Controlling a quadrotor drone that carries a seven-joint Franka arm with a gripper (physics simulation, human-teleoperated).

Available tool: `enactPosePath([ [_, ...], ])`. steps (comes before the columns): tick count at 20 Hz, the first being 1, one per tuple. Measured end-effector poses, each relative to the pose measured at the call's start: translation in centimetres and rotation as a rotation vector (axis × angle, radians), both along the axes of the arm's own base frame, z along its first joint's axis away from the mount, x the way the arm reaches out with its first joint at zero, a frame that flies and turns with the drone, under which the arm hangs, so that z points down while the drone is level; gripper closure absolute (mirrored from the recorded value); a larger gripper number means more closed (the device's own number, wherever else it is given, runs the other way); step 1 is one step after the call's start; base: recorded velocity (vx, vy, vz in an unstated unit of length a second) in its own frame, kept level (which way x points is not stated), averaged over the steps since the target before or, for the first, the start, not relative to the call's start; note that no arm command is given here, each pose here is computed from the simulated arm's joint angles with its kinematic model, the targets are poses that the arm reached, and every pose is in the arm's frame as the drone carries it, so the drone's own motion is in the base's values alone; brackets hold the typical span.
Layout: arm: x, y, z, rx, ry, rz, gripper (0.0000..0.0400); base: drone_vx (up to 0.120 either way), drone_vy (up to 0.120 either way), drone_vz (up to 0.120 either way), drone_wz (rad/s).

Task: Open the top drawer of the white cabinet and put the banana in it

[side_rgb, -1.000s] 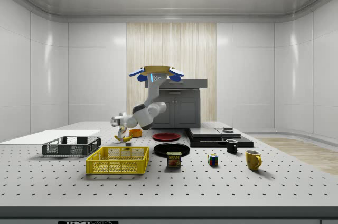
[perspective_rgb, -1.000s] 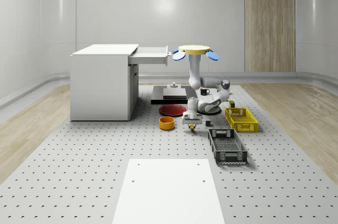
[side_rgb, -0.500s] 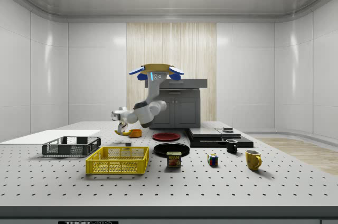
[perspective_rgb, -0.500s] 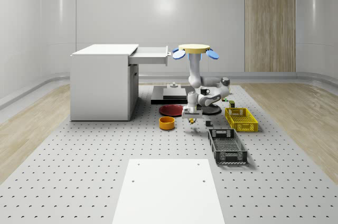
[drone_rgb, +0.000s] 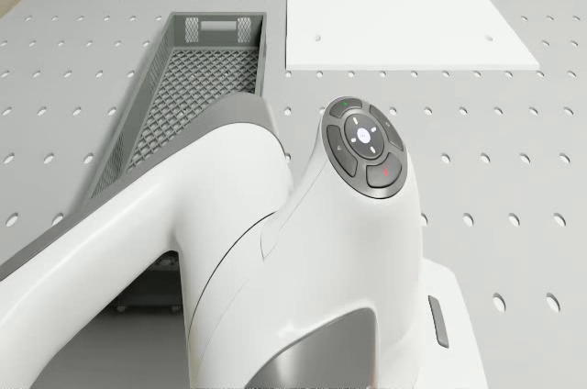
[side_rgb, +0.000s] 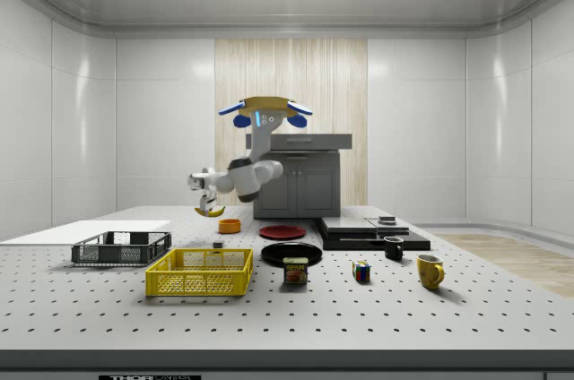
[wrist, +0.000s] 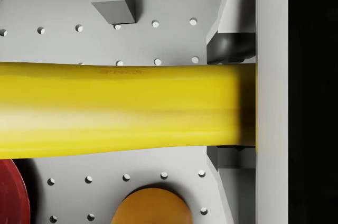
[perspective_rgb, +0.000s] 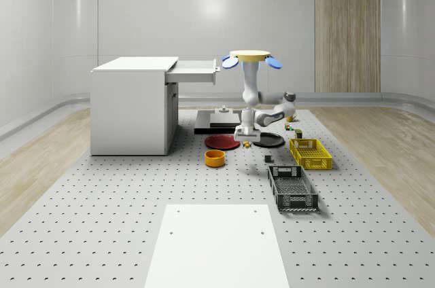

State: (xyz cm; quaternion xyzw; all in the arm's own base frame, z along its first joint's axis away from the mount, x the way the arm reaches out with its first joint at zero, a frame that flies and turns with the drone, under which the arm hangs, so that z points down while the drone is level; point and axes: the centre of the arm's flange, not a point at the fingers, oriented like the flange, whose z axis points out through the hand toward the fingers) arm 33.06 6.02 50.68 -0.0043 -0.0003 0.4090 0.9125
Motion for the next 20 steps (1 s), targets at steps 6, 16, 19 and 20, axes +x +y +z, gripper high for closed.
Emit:
enactPosePath([
  [6,0.00,0.00,-0.17,0.000,0.0000,0.001,0.0207,-0.120,0.000,0.120,0.000],
  [16,0.00,0.00,-0.22,0.000,0.0000,0.000,0.0207,-0.120,0.000,0.120,0.000],
  [19,0.00,-0.01,-0.23,0.000,0.0000,0.000,0.0207,-0.120,0.000,0.120,0.000],
  [20,0.00,-0.01,-0.23,0.000,0.0000,0.000,0.0207,-0.120,0.000,0.120,0.000],
])
